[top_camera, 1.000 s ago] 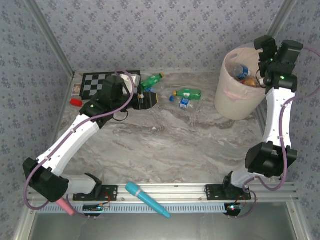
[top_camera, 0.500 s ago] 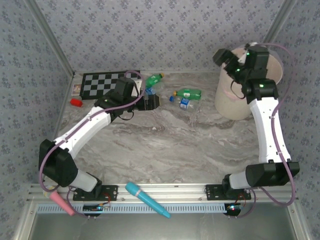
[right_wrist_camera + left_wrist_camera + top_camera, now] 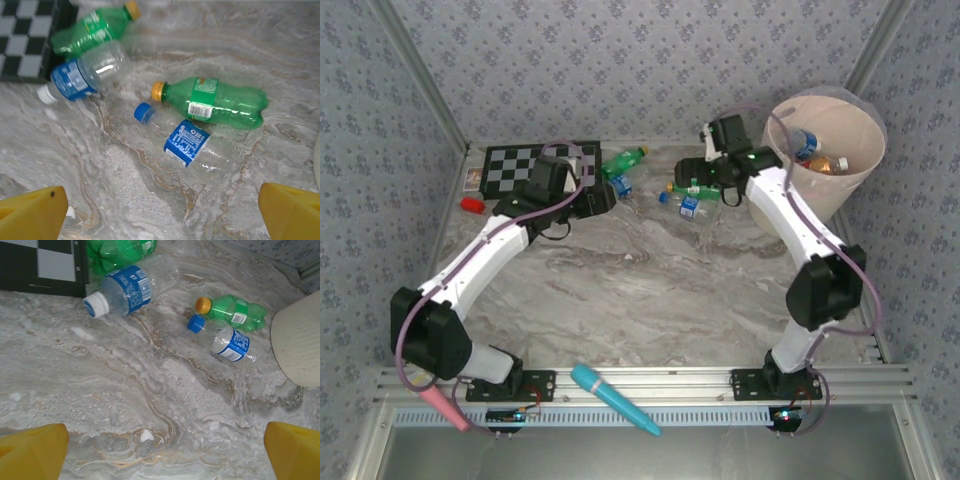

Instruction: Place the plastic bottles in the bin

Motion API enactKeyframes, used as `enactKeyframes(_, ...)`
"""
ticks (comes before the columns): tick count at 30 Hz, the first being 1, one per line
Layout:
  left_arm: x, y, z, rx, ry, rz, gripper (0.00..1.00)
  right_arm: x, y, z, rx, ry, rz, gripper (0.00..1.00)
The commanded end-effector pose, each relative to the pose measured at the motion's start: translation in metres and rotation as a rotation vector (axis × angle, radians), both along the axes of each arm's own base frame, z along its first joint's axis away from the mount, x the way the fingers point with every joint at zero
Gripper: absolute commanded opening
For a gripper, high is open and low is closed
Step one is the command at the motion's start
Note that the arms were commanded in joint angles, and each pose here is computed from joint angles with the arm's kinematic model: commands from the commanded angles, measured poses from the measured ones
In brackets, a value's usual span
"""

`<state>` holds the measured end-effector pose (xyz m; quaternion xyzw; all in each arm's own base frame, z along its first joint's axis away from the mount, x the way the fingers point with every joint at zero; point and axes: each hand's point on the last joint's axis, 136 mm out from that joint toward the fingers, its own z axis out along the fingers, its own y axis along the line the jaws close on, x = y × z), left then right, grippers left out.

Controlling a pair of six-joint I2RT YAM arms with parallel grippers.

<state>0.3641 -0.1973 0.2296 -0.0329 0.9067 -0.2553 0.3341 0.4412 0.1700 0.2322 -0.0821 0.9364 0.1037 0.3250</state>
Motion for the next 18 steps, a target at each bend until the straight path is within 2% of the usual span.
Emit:
enactKeyframes(1, -0.01, 0.015, 0.016, -0.005, -0.021, 0.039, 1.0, 0.009, 0.009, -0.015, -0.105, 0.022, 0.092, 1.0)
enactKeyframes(7, -0.025, 0.032, 0.029, 0.01, -0.045, 0.064, 1.0, 0.026, 0.021, -0.063, -0.177, 0.124, 0.159, 1.0)
enactKeyframes(18, -0.043, 0.051, 0.046, 0.015, -0.091, 0.1, 1.0, 0.028, 0.026, -0.131, -0.288, 0.265, 0.248, 0.98)
